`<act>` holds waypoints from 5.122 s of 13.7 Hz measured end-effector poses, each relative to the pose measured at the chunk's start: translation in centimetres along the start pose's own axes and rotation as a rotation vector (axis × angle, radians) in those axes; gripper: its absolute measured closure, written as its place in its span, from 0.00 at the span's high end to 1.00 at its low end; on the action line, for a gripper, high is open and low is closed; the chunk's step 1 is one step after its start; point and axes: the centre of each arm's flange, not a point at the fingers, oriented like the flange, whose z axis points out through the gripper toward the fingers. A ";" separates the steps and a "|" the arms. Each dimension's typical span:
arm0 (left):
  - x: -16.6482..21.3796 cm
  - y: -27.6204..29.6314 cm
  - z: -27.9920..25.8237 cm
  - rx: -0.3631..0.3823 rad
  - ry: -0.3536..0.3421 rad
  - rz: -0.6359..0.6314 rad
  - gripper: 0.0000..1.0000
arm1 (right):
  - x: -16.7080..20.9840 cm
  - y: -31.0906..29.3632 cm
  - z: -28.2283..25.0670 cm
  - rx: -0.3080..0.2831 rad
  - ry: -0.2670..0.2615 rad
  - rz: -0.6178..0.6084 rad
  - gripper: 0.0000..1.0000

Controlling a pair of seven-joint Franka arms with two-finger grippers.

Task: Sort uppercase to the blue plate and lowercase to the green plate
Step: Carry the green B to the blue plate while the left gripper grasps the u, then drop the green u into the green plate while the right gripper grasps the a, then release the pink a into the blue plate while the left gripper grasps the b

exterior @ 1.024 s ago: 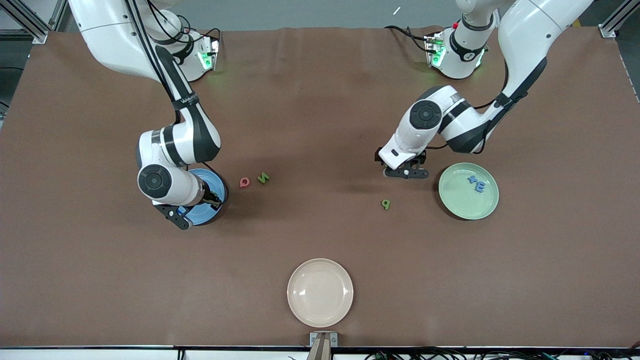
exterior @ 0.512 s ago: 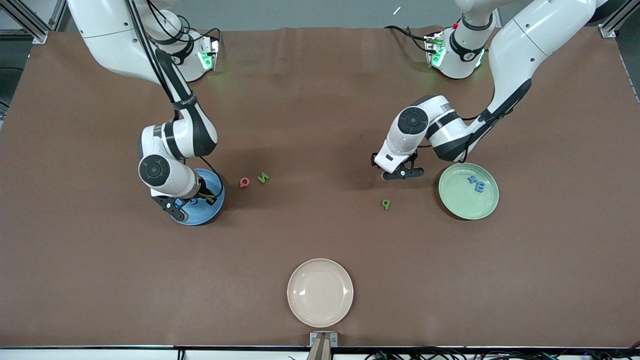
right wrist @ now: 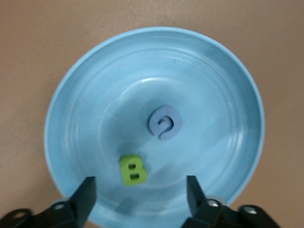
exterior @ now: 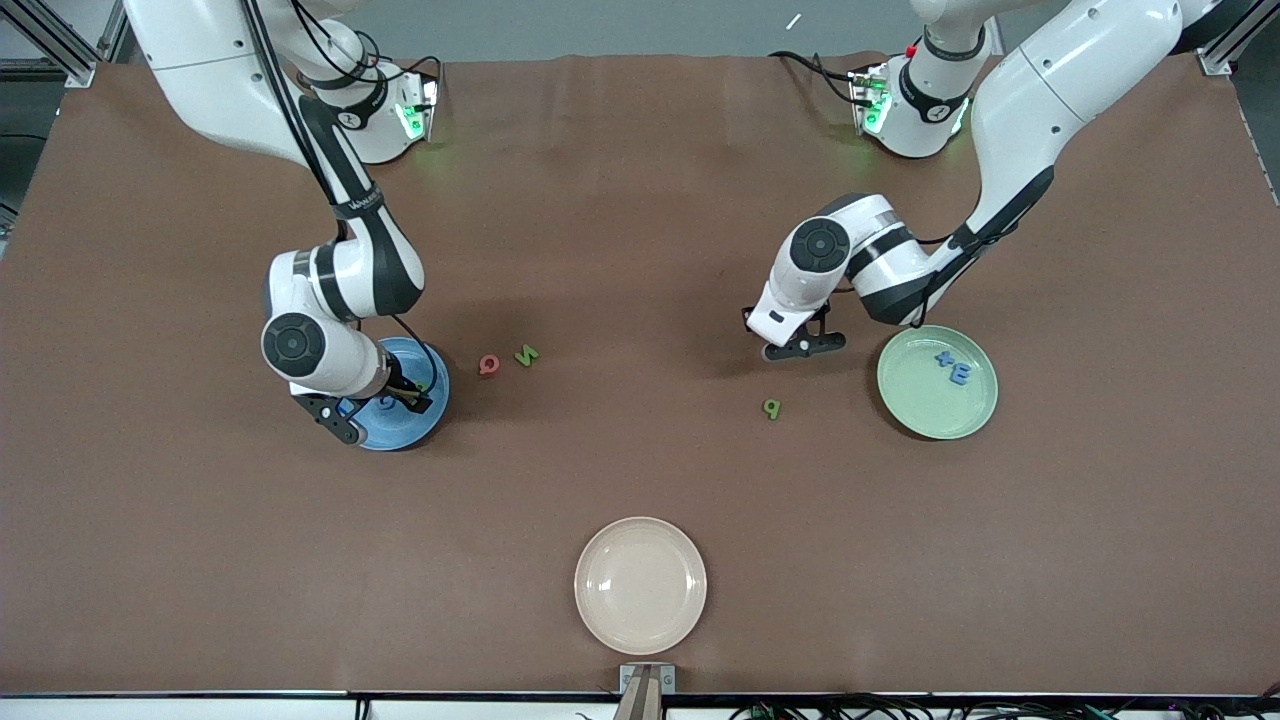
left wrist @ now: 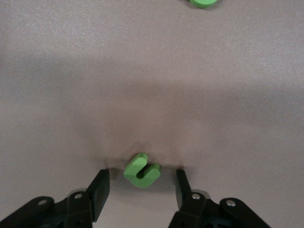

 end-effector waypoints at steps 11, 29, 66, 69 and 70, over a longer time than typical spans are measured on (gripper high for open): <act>0.5 -0.1 -0.4 0.001 0.048 0.031 0.33 | -7.6 -5.5 0.4 0.123 0.029 0.342 1.00; 12.1 -18.1 -6.7 -0.007 0.151 0.132 0.33 | -11.9 -5.3 6.4 0.138 0.058 0.374 0.81; 12.7 -4.0 -8.3 -0.031 0.176 0.246 1.00 | -0.4 4.0 3.4 0.015 -0.050 0.155 0.71; 11.2 -0.5 -5.7 -0.003 0.151 0.298 0.99 | -0.8 2.5 -1.1 0.003 -0.079 0.147 1.00; 10.9 0.1 -5.2 -0.002 0.142 0.306 0.99 | -1.6 1.5 -2.8 0.009 -0.078 0.155 1.00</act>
